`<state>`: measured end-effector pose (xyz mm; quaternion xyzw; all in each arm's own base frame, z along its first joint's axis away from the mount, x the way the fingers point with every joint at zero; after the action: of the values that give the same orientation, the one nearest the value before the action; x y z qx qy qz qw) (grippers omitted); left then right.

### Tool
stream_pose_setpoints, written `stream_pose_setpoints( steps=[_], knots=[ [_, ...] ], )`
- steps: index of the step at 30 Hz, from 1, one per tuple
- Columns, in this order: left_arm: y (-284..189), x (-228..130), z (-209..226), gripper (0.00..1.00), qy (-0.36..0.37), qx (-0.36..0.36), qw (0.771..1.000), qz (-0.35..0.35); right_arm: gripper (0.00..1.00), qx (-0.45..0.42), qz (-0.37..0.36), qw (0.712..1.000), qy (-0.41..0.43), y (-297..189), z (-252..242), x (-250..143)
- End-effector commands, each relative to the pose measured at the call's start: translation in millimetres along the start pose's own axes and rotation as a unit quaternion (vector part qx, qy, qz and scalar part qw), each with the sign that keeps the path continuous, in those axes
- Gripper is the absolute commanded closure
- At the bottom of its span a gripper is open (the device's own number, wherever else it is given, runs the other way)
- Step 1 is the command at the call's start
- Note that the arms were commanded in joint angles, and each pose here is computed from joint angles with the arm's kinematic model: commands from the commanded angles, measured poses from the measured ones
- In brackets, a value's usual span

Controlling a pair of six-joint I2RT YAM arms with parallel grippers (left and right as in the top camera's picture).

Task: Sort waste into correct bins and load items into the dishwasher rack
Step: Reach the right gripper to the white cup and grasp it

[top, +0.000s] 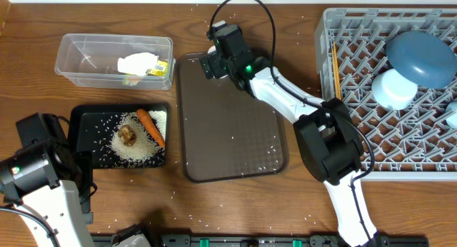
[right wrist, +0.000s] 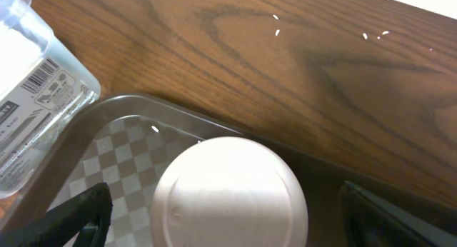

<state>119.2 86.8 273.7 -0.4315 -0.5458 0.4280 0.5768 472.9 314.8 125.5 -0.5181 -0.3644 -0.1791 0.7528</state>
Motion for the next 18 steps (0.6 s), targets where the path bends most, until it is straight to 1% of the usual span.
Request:
stream_pose_setpoints(
  steps=[1, 4, 7, 8, 10, 15, 18],
  knots=[
    [-0.3, 1.6, 1.3, 0.02, -0.009, 0.004, 1.000, -0.004, 0.10, -0.006, 0.000, 1.000, 0.006, 5.1, -6.6, 0.6],
    [-0.3, 1.6, 1.3, 0.02, -0.009, 0.004, 1.000, -0.004, 0.16, -0.006, 0.001, 1.000, 0.006, 5.1, -6.5, 0.1],
    [-0.3, 1.5, 1.3, 0.02, -0.009, 0.004, 1.000, -0.004, 0.26, -0.006, 0.001, 1.000, 0.007, 5.1, -6.0, 0.1],
    [-0.3, 1.6, 1.3, 0.02, -0.009, 0.004, 1.000, -0.004, 0.27, -0.006, 0.001, 1.000, 0.010, 5.1, -6.0, 0.1],
    [-0.3, 1.6, 1.3, 0.02, -0.009, 0.004, 1.000, -0.004, 0.26, -0.005, 0.003, 1.000, 0.015, 5.1, -6.0, -0.6],
    [-0.3, 1.5, 1.3, 0.02, -0.009, 0.004, 1.000, -0.004, 0.17, -0.003, 0.006, 1.000, 0.017, 5.2, -5.7, -1.7],
    [-0.3, 1.5, 1.3, 0.02, -0.009, 0.004, 1.000, -0.004, 0.15, -0.003, 0.007, 1.000, 0.017, 5.4, -5.5, -2.4]
  ],
)
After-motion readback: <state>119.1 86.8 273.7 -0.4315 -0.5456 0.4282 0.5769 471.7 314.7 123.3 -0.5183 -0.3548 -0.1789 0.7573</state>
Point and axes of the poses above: each gripper's point midway between its finger pads, its own y axis out along the fingers, its own z axis along the line the jaws close on, x = y × z, the point moved 8 cm from there along -y, back along the fingers, and after that the axes turned 10 degrees about y, right-handed, at the moved point
